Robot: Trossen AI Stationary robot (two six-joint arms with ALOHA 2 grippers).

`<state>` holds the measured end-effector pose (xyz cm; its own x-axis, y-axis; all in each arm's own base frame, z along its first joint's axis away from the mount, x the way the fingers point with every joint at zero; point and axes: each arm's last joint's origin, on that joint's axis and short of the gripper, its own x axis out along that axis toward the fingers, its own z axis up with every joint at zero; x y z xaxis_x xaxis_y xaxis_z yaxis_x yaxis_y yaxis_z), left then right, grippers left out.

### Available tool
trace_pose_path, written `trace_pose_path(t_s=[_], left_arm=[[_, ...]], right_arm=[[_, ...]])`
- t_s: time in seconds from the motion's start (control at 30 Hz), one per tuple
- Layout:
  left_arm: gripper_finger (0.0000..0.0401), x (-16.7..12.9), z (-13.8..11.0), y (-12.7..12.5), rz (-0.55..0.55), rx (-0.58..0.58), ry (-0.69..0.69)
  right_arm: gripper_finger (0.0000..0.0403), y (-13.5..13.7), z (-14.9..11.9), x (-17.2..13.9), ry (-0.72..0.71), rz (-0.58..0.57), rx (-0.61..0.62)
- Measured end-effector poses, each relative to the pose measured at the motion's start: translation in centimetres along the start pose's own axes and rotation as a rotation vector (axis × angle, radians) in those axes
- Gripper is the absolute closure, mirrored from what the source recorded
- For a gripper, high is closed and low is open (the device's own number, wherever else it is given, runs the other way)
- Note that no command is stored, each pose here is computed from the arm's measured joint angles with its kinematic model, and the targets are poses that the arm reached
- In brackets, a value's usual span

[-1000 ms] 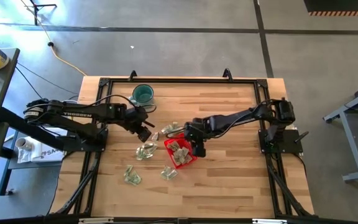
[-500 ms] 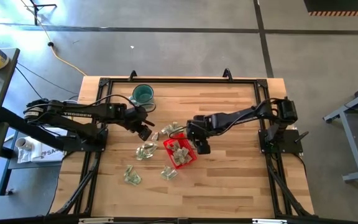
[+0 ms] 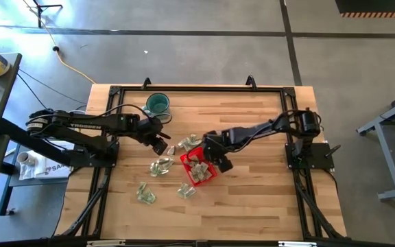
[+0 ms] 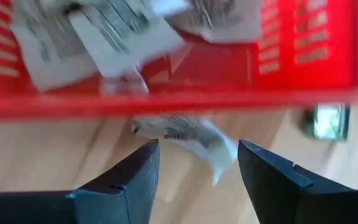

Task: Pick and place Stevia / Truvia into bins
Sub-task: Put the white stevia packet into the basket

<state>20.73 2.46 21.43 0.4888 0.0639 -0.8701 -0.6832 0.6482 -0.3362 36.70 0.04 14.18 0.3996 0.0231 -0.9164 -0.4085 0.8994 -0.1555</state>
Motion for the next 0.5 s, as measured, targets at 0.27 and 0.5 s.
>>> trace_pose_path(t_s=[0.27, 0.5], left_arm=[[0.019, 0.0, 0.0, 0.0, 0.003, -0.005, -0.002], [0.019, 0.0, 0.0, 0.0, 0.003, -0.006, -0.003]], right_arm=[[0.0223, -0.4, -0.9, 0.8, 0.031, 0.083, 0.058], [0.0352, -1.4, -2.2, 0.7, 0.104, 0.097, 0.176]])
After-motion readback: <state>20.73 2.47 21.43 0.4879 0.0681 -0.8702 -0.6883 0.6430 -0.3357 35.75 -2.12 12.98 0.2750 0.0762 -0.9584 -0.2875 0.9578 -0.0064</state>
